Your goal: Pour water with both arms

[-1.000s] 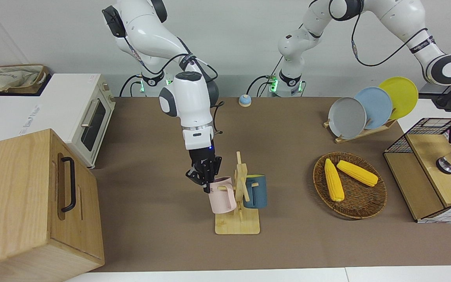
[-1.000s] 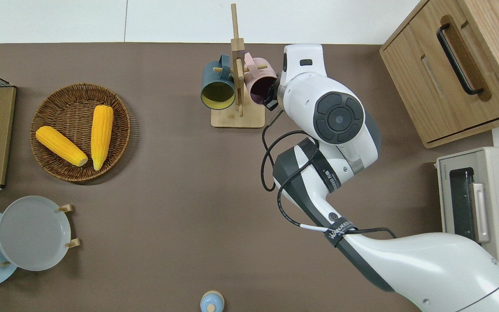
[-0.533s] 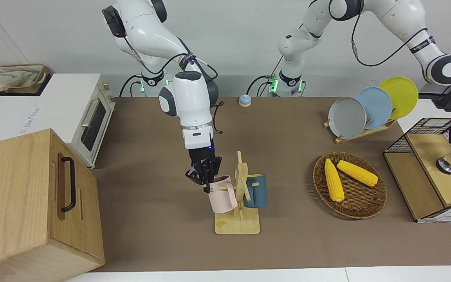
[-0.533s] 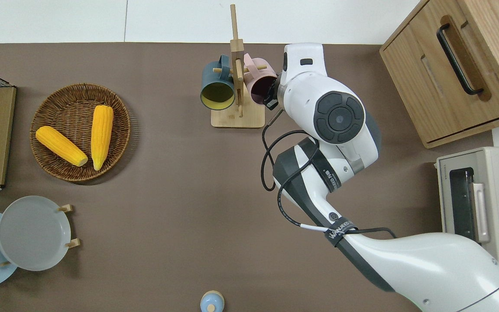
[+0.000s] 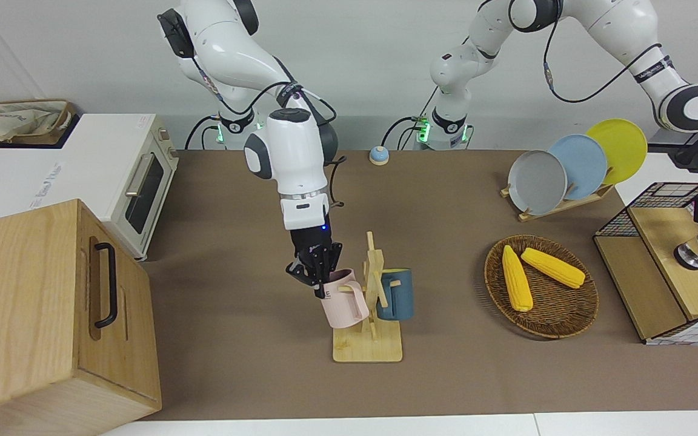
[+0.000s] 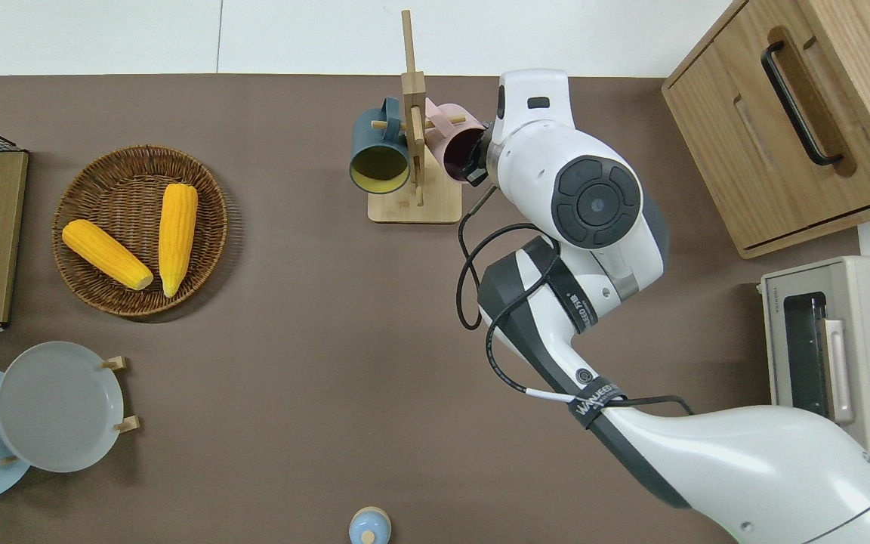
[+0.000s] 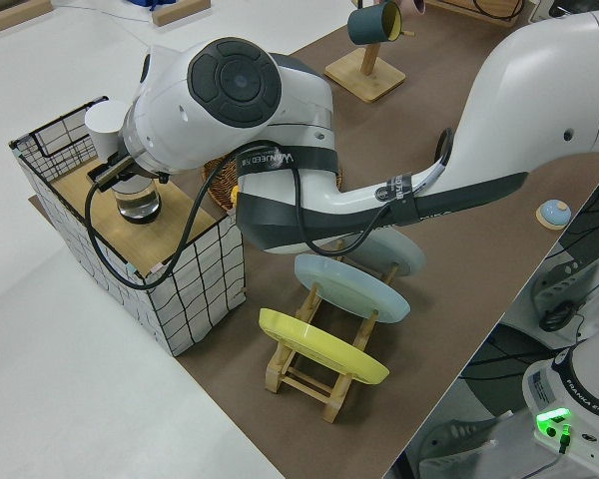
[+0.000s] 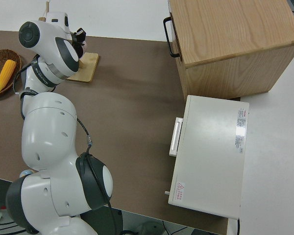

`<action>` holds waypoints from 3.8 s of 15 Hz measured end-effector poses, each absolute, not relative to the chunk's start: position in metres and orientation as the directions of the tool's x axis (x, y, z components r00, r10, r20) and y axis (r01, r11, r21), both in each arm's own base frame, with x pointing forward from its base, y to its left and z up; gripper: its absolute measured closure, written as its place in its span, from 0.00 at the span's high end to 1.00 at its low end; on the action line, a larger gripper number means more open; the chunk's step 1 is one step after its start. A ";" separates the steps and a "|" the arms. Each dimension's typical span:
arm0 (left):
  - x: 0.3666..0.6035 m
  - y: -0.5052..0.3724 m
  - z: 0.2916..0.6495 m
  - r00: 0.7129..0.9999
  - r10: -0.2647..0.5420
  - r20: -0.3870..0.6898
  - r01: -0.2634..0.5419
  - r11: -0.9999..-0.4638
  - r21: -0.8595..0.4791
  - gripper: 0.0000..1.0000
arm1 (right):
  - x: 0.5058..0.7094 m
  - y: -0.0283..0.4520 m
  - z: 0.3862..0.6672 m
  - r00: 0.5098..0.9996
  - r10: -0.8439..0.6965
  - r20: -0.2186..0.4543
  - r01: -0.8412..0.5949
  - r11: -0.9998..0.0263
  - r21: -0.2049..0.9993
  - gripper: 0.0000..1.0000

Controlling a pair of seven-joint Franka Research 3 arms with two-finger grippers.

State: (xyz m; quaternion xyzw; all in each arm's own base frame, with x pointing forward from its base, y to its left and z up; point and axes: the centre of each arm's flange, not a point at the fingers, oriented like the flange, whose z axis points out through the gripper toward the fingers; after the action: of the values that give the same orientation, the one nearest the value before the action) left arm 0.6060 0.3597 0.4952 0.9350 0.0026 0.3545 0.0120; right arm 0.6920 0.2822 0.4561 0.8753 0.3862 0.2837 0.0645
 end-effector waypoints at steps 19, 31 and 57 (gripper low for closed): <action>0.606 0.351 0.548 0.789 -0.010 0.615 -0.025 -1.000 0.016 0.63 | 0.699 0.264 0.460 0.557 0.700 0.447 0.617 -0.709 0.342 0.05; 0.589 0.344 0.595 0.786 0.024 0.617 0.003 -0.999 0.035 0.63 | 0.702 0.219 0.478 0.592 0.670 0.449 0.571 -0.741 0.353 0.05; 0.561 0.154 0.648 0.866 0.141 0.481 0.113 -0.990 0.087 0.63 | 0.597 0.143 0.569 0.996 0.005 -0.084 -0.014 -0.974 -0.226 0.05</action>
State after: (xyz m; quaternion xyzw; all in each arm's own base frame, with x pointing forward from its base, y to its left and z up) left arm 0.5612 0.1542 0.6480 0.9654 0.0660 0.2508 0.0281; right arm 0.5970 0.1428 0.5687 0.9926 -0.0021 -0.0419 -0.1142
